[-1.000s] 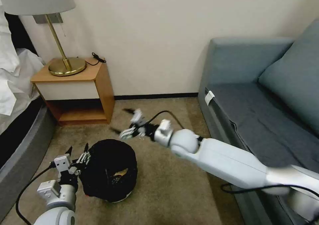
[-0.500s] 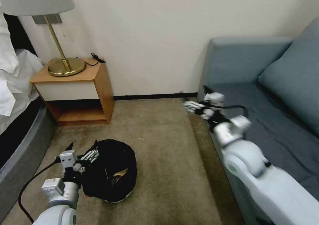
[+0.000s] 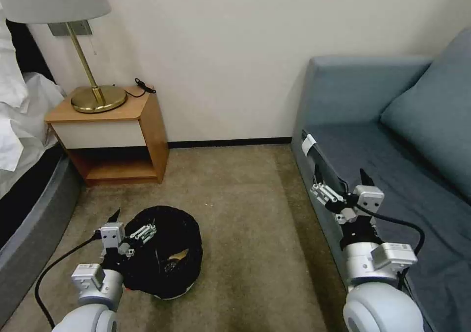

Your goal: Pick up the trash bin, then pick up the garbage on the floor and place it into the trash bin.

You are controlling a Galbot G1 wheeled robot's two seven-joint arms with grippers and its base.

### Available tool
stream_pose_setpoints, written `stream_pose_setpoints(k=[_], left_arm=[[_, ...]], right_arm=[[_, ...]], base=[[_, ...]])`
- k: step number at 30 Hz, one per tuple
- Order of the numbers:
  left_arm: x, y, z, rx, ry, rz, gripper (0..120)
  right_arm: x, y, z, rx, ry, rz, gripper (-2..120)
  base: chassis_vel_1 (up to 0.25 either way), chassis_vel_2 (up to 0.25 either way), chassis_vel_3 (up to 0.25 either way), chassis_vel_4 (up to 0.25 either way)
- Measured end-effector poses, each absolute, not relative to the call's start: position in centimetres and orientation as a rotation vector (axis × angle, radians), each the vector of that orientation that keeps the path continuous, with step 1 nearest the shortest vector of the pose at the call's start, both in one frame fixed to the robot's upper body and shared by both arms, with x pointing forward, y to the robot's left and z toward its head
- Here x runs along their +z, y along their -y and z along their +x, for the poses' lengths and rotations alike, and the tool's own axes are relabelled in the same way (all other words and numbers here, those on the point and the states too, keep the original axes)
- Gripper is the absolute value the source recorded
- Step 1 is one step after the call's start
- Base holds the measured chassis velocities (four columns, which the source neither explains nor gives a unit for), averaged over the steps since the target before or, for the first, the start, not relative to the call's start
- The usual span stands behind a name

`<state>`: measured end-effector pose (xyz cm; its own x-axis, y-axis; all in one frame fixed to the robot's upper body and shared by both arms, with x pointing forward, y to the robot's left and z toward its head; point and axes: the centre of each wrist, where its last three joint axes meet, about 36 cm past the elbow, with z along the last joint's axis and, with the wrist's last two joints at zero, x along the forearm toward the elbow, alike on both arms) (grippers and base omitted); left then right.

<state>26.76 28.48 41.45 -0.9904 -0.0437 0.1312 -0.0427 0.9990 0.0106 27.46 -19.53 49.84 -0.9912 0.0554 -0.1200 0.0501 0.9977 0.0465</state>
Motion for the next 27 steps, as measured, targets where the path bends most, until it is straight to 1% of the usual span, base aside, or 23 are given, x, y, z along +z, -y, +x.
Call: stream_pose_setpoints(k=[7, 12, 27], left_arm=[[40.3, -26.9, 26.7, -0.039, 3.006, 0.094, 100], [40.2, -26.2, 26.8, -0.032, 3.008, 0.076, 100], [40.4, -26.1, 26.8, -0.063, 3.038, 0.094, 100]], right_arm=[[48.7, 18.3, 27.1, 0.074, -3.031, 0.063, 100], [48.0, 18.0, 26.8, 0.059, -3.029, 0.071, 100], [47.7, 17.7, 26.6, 0.081, -3.024, 0.075, 100]], base=[[0.0, 0.0, 0.0, 0.0], [0.0, 0.0, 0.0, 0.0], [0.0, 0.0, 0.0, 0.0]])
